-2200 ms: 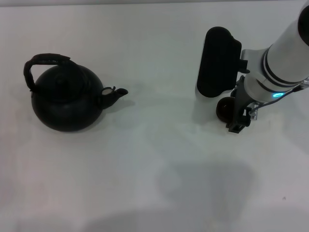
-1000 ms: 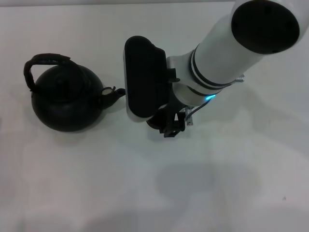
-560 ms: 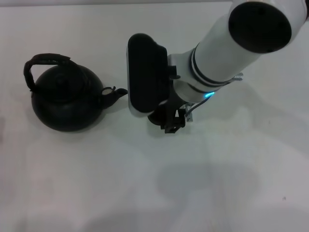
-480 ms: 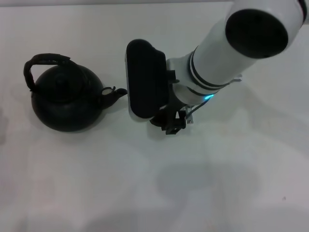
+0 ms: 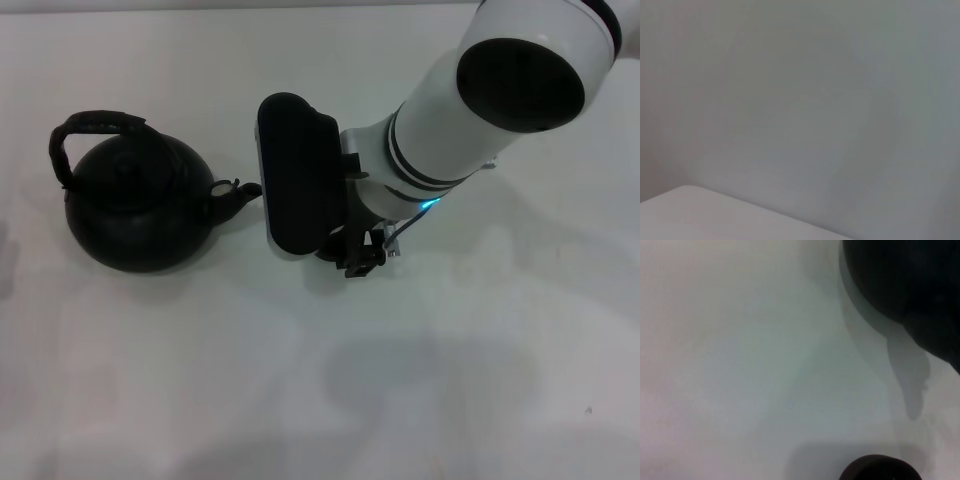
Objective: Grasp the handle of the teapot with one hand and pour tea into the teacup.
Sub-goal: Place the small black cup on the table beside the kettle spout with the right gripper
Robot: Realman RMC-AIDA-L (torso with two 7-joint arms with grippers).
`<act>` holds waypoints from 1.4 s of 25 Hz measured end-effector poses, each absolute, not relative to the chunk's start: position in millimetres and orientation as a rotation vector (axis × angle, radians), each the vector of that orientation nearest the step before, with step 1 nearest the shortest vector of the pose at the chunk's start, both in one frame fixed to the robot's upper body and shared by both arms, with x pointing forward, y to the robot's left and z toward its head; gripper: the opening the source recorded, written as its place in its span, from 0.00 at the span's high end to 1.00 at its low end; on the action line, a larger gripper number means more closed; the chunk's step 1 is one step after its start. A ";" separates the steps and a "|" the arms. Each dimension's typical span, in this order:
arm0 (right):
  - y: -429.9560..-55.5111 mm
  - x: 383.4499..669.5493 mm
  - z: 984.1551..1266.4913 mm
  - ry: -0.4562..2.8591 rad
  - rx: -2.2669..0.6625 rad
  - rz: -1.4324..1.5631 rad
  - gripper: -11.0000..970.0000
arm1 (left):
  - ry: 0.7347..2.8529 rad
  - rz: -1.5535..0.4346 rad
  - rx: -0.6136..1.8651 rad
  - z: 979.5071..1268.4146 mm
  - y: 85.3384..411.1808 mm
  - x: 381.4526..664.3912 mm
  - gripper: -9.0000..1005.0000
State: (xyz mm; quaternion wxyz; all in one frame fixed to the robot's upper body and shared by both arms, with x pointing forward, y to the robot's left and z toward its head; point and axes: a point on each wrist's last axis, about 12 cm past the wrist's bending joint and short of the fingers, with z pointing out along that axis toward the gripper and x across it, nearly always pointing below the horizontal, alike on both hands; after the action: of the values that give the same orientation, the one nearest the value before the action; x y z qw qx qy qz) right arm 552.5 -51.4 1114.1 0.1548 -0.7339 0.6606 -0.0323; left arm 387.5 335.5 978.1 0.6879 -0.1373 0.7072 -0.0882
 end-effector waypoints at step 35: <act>-57.3 550.6 1107.7 1.942 -2.110 -0.107 0.13 | 1.545 -0.199 -0.307 982.1 337.0 382.7 0.26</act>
State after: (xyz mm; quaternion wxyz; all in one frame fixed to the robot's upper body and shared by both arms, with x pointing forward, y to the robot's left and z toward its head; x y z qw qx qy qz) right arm 550.6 -57.3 1107.7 0.1356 -0.7286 0.6704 -0.0368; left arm 382.7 337.0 982.1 0.7011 -0.1377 0.6939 -0.0894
